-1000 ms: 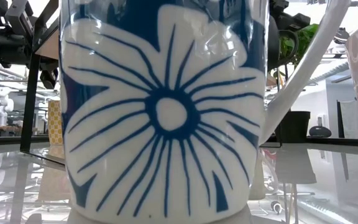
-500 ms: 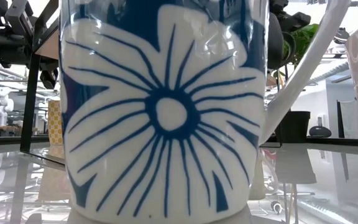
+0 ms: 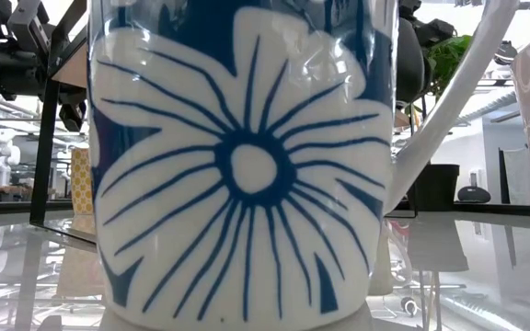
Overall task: Place coffee mugs
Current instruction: Put the right black mug on top of the shelf
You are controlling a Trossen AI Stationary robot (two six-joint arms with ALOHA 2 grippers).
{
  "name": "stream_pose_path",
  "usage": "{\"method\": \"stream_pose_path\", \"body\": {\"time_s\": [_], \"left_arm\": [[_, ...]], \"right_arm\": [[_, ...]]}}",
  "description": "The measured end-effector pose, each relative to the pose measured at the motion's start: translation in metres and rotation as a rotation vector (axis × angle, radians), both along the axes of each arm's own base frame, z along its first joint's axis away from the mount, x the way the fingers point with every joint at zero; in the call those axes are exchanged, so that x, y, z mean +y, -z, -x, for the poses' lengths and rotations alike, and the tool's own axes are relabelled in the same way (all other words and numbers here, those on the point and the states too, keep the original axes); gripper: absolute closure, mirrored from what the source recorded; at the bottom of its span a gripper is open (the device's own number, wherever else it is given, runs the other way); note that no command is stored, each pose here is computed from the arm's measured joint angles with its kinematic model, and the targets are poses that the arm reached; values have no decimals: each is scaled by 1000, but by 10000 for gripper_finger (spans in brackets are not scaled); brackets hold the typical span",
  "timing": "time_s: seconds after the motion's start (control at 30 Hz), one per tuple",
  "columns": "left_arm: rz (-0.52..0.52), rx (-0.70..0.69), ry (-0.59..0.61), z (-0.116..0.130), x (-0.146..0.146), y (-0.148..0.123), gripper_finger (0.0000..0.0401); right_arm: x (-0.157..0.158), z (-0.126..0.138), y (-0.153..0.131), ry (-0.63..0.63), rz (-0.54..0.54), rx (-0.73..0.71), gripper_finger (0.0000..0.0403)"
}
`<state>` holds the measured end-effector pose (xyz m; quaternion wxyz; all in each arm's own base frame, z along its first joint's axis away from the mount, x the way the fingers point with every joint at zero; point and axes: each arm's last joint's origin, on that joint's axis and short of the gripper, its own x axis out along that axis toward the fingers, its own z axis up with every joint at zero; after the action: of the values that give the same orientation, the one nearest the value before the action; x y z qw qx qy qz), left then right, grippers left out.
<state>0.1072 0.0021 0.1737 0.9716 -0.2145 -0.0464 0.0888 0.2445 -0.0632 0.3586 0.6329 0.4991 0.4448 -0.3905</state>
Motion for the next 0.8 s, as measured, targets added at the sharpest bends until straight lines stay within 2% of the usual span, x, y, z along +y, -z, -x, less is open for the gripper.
{"method": "stream_pose_path", "body": {"time_s": [0.17,0.4,0.43,0.67,0.8], "left_arm": [[0,0,0,0,0,0,400],[-3,0,0,0,0,0,400],[-3,0,0,0,0,0,400],[10,-2,0,0,0,0,400],[28,-6,2,0,0,0,400]], "right_arm": [[0,0,0,-36,-10,-8,235],[0,-7,-1,-92,-7,-65,379],[-1,-9,-1,-99,-5,-85,389],[0,-7,-2,-83,-5,-87,396],[2,4,-7,-69,-14,-71,397]]}}
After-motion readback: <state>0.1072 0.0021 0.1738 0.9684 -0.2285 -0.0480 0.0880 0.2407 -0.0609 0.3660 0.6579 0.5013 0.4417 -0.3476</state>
